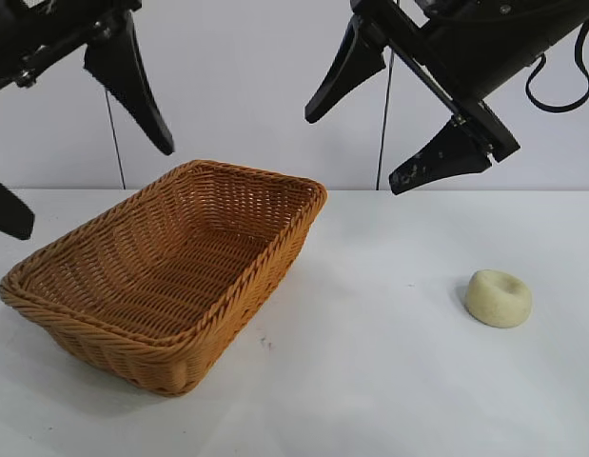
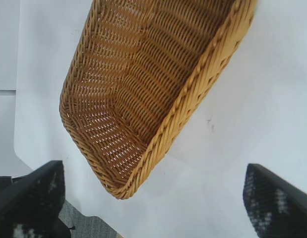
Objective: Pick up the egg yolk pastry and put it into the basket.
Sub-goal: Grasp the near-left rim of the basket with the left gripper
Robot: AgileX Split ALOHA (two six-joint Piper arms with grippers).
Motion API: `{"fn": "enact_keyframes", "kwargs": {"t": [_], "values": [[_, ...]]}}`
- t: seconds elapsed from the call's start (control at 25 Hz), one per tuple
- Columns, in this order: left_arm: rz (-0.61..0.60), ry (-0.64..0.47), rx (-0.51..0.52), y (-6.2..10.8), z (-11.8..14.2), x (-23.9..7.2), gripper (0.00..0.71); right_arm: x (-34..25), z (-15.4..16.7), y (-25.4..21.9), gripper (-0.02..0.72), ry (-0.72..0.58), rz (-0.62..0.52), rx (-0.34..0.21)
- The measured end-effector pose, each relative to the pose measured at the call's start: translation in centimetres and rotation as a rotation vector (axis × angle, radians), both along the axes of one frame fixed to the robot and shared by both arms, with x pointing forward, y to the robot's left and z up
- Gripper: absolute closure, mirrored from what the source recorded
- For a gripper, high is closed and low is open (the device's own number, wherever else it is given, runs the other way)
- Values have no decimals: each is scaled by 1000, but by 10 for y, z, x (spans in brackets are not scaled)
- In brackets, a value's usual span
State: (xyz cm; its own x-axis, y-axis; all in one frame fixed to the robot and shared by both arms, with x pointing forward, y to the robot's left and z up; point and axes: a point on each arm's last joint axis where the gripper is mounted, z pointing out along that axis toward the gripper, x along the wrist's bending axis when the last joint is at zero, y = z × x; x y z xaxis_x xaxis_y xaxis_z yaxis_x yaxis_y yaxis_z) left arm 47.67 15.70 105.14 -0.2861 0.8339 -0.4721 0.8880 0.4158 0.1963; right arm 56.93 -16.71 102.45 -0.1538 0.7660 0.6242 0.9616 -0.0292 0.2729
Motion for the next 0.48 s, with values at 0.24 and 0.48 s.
{"fn": "enact_keyframes", "kwargs": {"t": [0.24, 0.48], "values": [[274, 65, -8, 6, -7, 7, 15, 0, 0, 0, 8, 3, 3, 1], [392, 187, 8, 10, -36, 23, 15, 0, 0, 0, 8, 3, 3, 1]]}}
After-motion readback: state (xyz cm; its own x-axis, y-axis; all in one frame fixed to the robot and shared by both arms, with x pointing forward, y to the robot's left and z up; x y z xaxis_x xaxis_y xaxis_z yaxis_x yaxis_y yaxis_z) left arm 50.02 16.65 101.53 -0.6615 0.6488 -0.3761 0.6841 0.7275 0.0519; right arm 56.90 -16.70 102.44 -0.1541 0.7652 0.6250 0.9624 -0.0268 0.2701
